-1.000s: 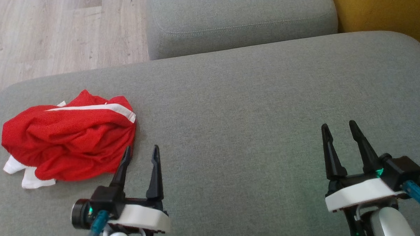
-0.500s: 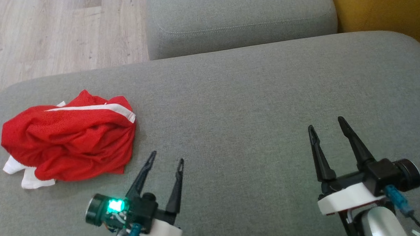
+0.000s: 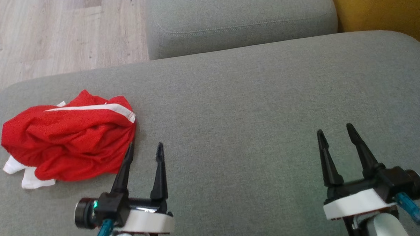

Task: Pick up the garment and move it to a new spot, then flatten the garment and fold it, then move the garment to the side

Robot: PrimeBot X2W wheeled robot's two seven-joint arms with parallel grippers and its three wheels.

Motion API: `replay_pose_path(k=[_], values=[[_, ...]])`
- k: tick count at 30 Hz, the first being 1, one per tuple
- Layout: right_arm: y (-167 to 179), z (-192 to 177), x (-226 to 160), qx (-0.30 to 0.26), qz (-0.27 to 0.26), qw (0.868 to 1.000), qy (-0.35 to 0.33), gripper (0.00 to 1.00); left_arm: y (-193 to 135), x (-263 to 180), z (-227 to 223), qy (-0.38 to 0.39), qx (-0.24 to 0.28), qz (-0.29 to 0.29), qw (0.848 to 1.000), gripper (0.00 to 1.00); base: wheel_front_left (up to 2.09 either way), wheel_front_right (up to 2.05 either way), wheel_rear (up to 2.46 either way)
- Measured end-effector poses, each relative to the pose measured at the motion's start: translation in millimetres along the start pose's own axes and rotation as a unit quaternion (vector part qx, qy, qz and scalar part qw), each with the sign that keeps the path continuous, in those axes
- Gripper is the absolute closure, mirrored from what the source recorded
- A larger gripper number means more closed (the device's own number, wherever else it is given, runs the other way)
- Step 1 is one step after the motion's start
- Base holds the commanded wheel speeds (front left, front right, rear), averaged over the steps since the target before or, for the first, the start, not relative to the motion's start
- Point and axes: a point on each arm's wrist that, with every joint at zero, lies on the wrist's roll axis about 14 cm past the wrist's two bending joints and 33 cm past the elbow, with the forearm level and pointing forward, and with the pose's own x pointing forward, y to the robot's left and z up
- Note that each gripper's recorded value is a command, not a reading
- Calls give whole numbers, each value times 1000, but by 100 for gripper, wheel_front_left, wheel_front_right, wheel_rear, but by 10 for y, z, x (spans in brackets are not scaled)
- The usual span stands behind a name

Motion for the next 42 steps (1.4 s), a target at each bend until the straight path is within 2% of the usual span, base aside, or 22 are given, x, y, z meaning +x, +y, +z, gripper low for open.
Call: replay_pose_path(k=[2,10,23,33,42], values=[[-48,-82,-37,5,-8,1000,11,0,36,-44,-47,5,-21,7,1000,0,0,0,0],[-68,-271,-100,10,-13,999,41,0,60,-105,-244,32,-46,1,998,0,0,0,0],[-9,-202,-56,15,-4,999,29,0,200,-142,-174,18,-42,21,999,0,0,0,0],[443,-173,94,28,67,997,23,0,558,-378,-145,12,-32,82,996,0,0,0,0],[968,-201,175,42,147,988,28,0,941,-672,-55,-2,-25,154,988,0,0,0,0]])
